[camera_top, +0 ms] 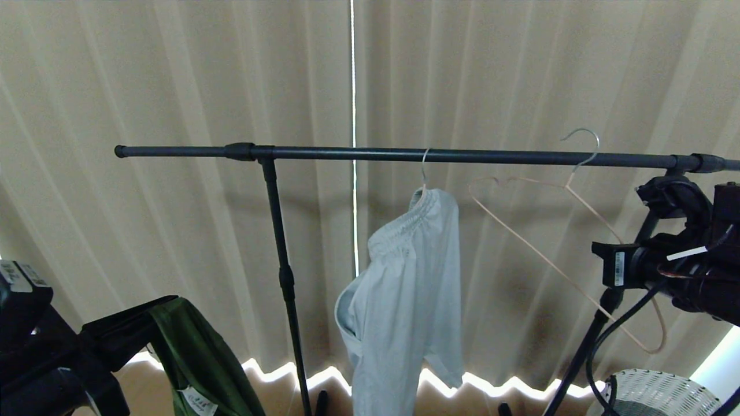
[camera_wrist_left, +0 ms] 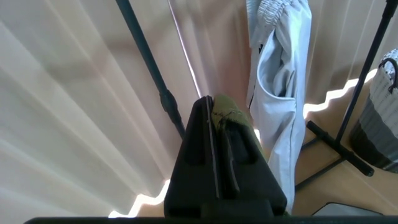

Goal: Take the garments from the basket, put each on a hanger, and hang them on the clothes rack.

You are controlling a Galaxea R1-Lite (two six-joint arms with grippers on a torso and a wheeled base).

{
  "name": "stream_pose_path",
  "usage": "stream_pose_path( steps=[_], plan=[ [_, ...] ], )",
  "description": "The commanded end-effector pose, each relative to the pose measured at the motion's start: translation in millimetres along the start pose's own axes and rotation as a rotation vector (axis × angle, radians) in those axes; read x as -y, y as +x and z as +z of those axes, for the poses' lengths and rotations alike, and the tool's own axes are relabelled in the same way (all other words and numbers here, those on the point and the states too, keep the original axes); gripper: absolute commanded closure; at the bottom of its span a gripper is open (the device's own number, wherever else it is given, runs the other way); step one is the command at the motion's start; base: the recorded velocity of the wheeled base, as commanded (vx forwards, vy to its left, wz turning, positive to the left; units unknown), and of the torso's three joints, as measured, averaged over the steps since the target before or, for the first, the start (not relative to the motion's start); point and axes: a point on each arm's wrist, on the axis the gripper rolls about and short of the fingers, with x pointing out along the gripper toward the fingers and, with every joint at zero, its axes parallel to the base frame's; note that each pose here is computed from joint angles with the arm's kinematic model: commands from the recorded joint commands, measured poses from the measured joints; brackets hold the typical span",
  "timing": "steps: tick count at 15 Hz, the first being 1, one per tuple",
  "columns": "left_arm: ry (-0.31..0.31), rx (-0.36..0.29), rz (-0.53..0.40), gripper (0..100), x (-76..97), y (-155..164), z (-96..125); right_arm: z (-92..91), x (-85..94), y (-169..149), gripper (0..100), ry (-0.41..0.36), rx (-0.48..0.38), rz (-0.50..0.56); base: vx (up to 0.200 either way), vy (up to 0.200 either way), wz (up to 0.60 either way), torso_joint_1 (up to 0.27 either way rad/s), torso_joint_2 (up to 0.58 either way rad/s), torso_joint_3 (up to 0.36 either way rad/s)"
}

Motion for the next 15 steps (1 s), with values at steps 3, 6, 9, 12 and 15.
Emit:
stream_pose_path(
  steps=[3,6,9,12,15],
  plan=[
    [0.009,-0.005,0.003,100,-0.3,0,-1,-10.4,5.5,-26,100,-0.026,0.026,0.004,-0.200,0.000,0.00,0.010,0.00,0.004],
    [0.009,-0.006,0.003,100,-0.1,0,-1,-16.0,7.1,-32,100,-0.026,0.023,0.004,-0.200,0.000,0.00,-0.014,0.00,0.010],
    [0.009,-0.015,0.000,100,0.5,0,-3,-34.4,9.6,-39,100,-0.029,-0.015,0.005,-0.200,0.000,0.00,0.002,0.01,0.002],
    [0.016,-0.050,-0.015,100,3.8,-1,-13,-46.9,10.3,-40,100,-0.037,-0.054,0.004,-0.133,0.000,0.00,0.002,0.00,-0.002],
    [0.042,-0.061,-0.011,100,-1.2,13,-4,-45.0,6.6,-41,100,-0.039,-0.043,0.038,0.000,0.000,0.00,0.000,0.00,0.000]
  ],
)
